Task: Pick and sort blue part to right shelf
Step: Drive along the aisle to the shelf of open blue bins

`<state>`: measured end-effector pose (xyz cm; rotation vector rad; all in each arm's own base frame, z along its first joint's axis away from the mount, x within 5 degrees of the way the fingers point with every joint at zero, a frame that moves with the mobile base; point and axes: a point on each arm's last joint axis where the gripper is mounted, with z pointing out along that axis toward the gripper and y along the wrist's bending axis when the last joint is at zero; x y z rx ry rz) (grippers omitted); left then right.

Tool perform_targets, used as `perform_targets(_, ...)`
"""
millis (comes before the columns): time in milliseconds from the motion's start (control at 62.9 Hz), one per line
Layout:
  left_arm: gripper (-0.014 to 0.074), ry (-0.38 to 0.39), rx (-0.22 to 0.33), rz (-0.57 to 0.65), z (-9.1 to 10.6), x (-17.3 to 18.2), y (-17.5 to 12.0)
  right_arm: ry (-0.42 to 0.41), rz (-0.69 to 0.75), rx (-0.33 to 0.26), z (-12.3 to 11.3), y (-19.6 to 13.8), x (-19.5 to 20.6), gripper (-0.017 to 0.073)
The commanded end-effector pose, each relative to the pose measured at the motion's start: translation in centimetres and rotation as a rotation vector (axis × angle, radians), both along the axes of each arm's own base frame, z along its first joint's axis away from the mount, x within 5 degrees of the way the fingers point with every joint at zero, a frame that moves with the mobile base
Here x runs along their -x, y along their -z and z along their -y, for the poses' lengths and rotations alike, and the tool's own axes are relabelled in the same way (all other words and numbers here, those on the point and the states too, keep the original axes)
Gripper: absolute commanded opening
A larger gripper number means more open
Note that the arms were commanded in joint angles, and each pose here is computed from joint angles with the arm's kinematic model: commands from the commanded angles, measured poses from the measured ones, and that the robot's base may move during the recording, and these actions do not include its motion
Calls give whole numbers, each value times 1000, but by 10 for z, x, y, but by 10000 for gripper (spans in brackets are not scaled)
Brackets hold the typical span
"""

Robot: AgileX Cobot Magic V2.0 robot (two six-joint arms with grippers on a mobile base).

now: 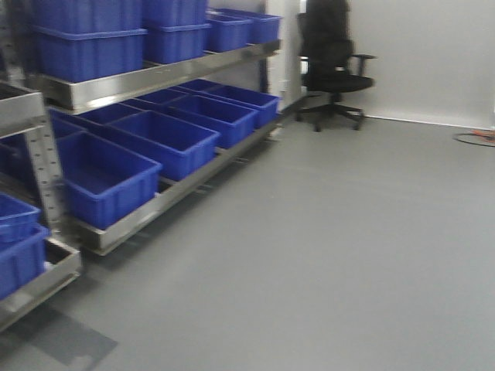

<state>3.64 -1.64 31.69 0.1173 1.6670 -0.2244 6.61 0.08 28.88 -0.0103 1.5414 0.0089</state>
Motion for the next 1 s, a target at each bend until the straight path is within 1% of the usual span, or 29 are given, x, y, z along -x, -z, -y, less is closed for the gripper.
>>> perform_targets(0,269,-19,39,93,-1,-1,-16,7,116,13,0,-18,2,414)
perform_targets(985,269,-19,39,93,-1,-1,-16,7,116,13,0,-18,2,414)
